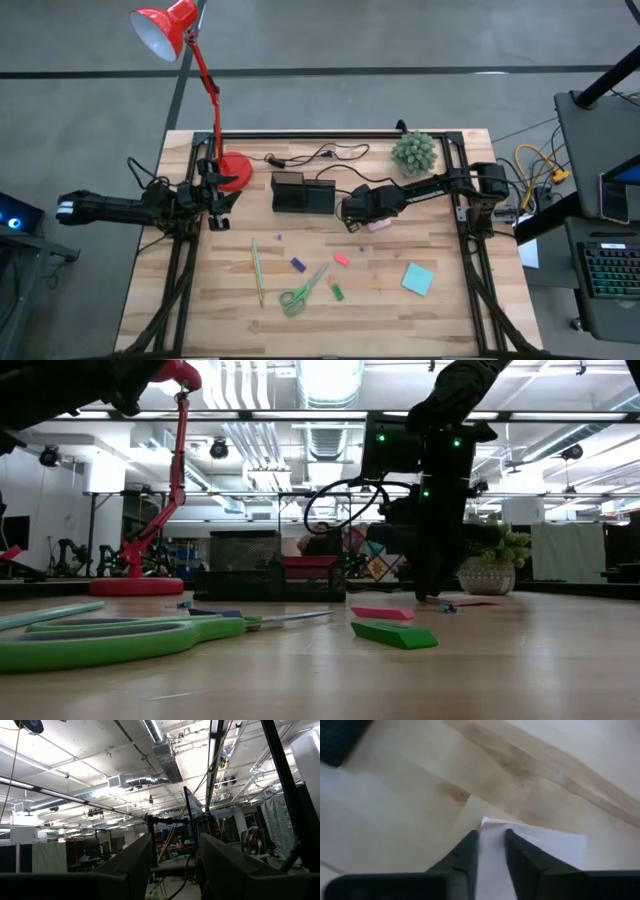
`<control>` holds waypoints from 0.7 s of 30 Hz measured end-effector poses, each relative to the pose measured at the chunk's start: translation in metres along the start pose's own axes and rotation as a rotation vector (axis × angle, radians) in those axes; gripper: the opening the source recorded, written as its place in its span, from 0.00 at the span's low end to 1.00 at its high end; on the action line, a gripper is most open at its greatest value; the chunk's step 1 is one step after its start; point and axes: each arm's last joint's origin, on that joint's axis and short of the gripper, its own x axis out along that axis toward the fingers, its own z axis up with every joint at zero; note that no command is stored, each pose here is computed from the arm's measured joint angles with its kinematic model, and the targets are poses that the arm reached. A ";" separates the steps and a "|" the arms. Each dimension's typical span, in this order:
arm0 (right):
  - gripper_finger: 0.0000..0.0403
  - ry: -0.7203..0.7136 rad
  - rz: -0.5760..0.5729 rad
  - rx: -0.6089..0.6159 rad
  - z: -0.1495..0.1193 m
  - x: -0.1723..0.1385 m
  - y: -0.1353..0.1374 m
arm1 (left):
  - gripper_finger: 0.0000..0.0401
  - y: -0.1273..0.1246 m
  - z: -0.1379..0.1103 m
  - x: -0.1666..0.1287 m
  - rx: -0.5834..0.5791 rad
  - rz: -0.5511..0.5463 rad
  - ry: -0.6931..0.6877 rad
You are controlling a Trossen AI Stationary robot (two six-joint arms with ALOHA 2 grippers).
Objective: Pick and place office supplies into organizer
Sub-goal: Put the pink sticky notes into the black mesh desk organizer
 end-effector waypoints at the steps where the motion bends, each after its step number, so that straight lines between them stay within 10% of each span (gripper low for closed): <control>1: 0.14 0.008 0.006 -0.009 0.000 0.000 0.000 | 0.39 0.000 0.000 0.000 0.000 0.000 0.000; 21: 0.02 0.132 0.178 -0.233 -0.004 -0.014 0.002 | 0.39 0.000 0.000 0.000 0.000 0.000 0.000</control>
